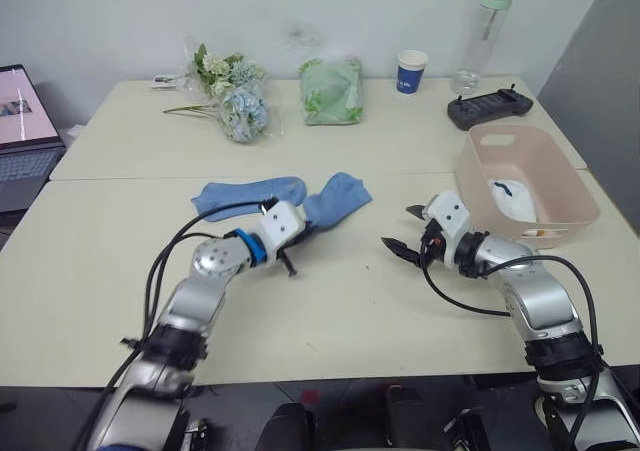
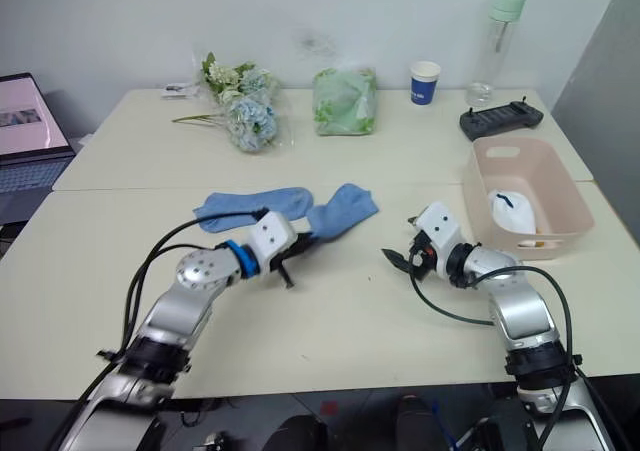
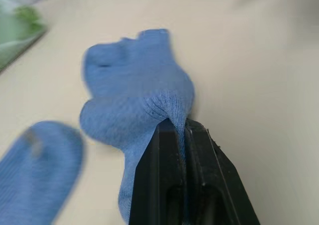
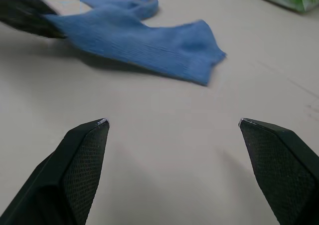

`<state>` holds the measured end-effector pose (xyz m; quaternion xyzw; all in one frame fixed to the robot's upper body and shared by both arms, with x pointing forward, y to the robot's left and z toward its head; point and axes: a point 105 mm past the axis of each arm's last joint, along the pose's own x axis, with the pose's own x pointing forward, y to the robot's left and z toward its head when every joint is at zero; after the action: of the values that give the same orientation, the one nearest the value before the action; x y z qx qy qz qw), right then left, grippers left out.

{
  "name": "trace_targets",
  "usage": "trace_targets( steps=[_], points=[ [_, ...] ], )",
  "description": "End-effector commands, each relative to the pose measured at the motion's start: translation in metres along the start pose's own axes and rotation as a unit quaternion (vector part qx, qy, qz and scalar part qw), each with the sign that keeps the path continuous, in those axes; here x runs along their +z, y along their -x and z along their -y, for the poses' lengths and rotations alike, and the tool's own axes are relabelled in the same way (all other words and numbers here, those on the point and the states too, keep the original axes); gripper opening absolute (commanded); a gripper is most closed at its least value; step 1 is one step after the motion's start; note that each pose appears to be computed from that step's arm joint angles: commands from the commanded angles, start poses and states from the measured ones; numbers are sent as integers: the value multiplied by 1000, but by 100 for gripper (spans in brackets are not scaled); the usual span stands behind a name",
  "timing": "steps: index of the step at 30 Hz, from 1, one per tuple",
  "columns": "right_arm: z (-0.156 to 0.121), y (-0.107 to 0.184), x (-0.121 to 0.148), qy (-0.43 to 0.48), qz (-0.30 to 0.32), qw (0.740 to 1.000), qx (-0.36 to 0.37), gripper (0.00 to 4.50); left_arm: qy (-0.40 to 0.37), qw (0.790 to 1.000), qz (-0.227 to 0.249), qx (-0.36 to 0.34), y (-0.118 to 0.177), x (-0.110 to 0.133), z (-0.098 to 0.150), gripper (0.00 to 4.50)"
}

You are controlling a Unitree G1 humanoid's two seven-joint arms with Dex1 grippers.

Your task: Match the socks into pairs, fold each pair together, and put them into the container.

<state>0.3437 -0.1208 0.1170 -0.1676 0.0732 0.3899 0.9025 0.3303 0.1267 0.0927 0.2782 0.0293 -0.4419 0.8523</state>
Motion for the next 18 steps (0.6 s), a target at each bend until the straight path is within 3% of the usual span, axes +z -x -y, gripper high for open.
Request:
trace_targets(
  steps=[1,4,11,15,18],
  points=[
    [-2,0,22,-7,34,999,18,450,-31,998,31,-48,20,20,17,4],
    [-4,-3,29,-39,39,998,31,450,-32,996,4,-84,41,11,33,4],
    [-22,-21,27,-68,16,995,67,450,-23,998,-10,-64,54,3,33,4],
    [-42,-30,9,-60,-34,991,115,359,-20,999,-8,-48,48,4,32,0],
    [-45,-33,6,-69,-48,989,119,248,-22,999,-9,-45,47,3,32,0]
  ],
)
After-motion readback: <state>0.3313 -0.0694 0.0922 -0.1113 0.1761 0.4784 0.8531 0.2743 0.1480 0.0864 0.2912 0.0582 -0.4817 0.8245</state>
